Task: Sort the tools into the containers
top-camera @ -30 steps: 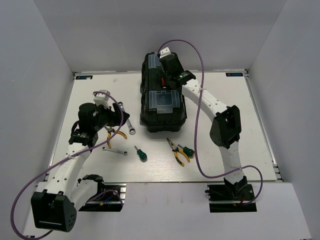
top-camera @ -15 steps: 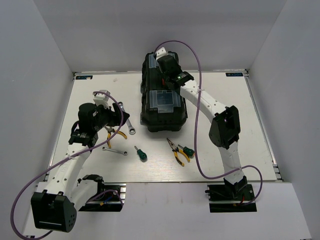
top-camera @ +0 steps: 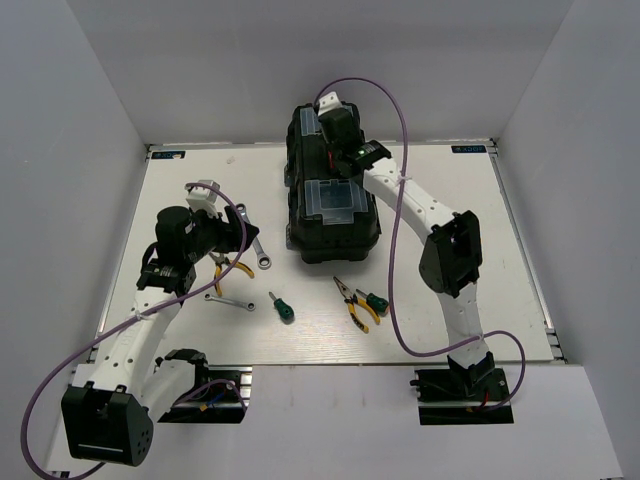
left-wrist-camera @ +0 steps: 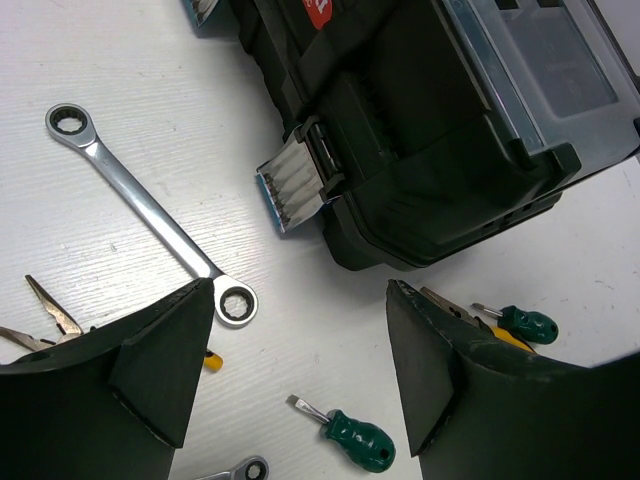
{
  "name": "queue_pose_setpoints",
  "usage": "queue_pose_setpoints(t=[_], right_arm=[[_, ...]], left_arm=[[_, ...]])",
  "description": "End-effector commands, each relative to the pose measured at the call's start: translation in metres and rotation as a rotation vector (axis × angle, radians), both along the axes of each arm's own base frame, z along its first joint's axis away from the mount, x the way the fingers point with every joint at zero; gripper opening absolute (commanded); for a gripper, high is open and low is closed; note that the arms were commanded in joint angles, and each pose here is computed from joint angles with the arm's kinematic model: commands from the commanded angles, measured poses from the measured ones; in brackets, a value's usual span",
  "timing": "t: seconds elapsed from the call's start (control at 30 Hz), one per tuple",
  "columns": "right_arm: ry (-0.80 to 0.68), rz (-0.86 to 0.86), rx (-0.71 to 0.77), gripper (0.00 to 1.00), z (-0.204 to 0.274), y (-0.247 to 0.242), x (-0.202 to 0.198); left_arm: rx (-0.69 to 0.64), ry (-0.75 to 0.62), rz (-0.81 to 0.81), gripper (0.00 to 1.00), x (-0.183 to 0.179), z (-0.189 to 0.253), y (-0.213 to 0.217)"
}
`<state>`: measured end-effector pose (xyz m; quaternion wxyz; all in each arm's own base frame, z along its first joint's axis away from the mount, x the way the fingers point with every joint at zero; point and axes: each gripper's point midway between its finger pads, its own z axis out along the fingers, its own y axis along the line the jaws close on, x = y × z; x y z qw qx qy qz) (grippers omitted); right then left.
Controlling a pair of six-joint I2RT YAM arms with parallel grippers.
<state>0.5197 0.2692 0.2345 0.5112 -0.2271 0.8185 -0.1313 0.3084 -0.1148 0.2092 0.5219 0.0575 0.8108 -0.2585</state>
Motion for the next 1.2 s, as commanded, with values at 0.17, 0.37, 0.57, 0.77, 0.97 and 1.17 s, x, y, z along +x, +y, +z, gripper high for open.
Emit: queue_pose_setpoints(t=[0.17,0.37,0.57,0.77,0.97,1.17], right_arm=[[-0.024,-0.003,0.119,0.29,0.046,-0.003,-0.009],[-0.074,0.036,0.099,0.25,0.063,0.007,-0.014],[-0.104,0.079,-0.020,0.21,0.055,0.021,-0.016],[-0.173,0.121,-0.160,0.16,0.055,0.038,-0.018],[-0.266,0.171,-0.348,0.11,0.051,0.063,-0.020],[-0.347,0.221,-0.537,0.04,0.042,0.086,-0.027]], left_arm=[[-0.002,-0.066,-0.008,0.79,0.001,0.026,-0.001],[-0.002,-0.066,-0.008,0.79,0.001,0.026,-0.001],[-0.005,-0.066,-0.017,0.79,0.000,0.026,-0.003],[-0.005,-0.066,-0.017,0.79,0.000,0.026,-0.003],[-0.005,-0.066,-0.017,0.79,0.000,0.026,-0.003],[-0.005,-0.066,-0.017,0.79,0.000,0.026,-0.003]])
